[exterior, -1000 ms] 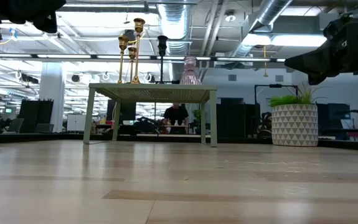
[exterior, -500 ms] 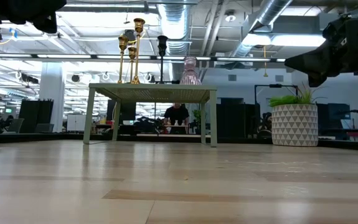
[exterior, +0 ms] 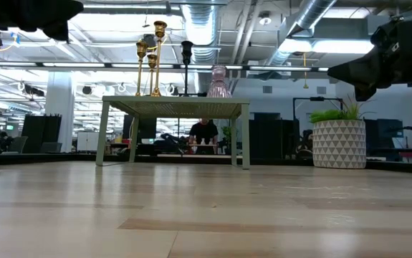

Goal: Pick & Place candle stick holders
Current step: Return to Home Position

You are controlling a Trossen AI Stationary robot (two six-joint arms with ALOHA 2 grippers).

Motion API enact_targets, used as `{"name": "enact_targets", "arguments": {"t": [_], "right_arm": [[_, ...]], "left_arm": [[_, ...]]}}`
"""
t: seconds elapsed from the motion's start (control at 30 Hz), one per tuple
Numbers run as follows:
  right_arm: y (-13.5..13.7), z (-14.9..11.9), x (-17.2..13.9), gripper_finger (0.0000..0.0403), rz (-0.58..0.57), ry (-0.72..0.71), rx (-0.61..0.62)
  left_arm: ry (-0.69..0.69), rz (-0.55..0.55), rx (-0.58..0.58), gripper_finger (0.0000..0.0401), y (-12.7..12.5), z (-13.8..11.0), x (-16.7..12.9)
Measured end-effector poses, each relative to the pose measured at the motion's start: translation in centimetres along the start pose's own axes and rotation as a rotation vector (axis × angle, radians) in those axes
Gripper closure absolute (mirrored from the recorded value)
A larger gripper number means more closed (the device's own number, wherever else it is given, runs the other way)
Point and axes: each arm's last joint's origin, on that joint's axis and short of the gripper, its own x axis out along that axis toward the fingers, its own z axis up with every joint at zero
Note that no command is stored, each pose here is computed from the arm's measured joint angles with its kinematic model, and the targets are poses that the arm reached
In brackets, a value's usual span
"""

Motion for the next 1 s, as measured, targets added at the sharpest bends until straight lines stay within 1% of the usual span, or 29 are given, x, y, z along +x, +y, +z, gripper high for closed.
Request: {"name": "enact_targets", "arguments": {"t": [0.27, 0.33, 0.43, 0.6, 0.7, 0.9, 1.0], "right_arm": [[0.0, 0.0, 0.0, 0.0403, 0.001, -0.005, 0.008], [0.0, 0.1, 0.0, 0.0403, 0.002, -0.014, 0.008], [0.0, 0.2, 0.0, 0.0403, 0.002, -0.017, 0.008], [0.0, 0.1, 0.0, 0.0403, 0.002, -0.014, 0.007], [0.0, 0.1, 0.0, 0.0403, 0.001, -0.014, 0.007], [0.0, 0.1, 0.0, 0.0403, -0.013, -0.016, 0.006], [-0.1, 0.1, 0.0, 0.0403, -0.029, -0.017, -0.004]], "left_arm": [[-0.009, -0.008, -0.003, 0.0396, 0.3, -0.1, 0.1], [-0.011, -0.027, -0.013, 0.0397, 0.3, -0.1, 0.2], [0.018, -0.093, -0.028, 0.0397, 0.1, -0.5, 0.2], [0.111, -0.225, -0.076, 0.0397, -0.6, -1.6, 0.0], [0.112, -0.285, -0.081, 0.0397, -1.0, -2.4, 0.1], [0.119, -0.279, -0.082, 0.0397, -2.0, -5.2, 0.5], [0.107, -0.275, -0.084, 0.0397, -2.3, -6.2, 0.5]]}}
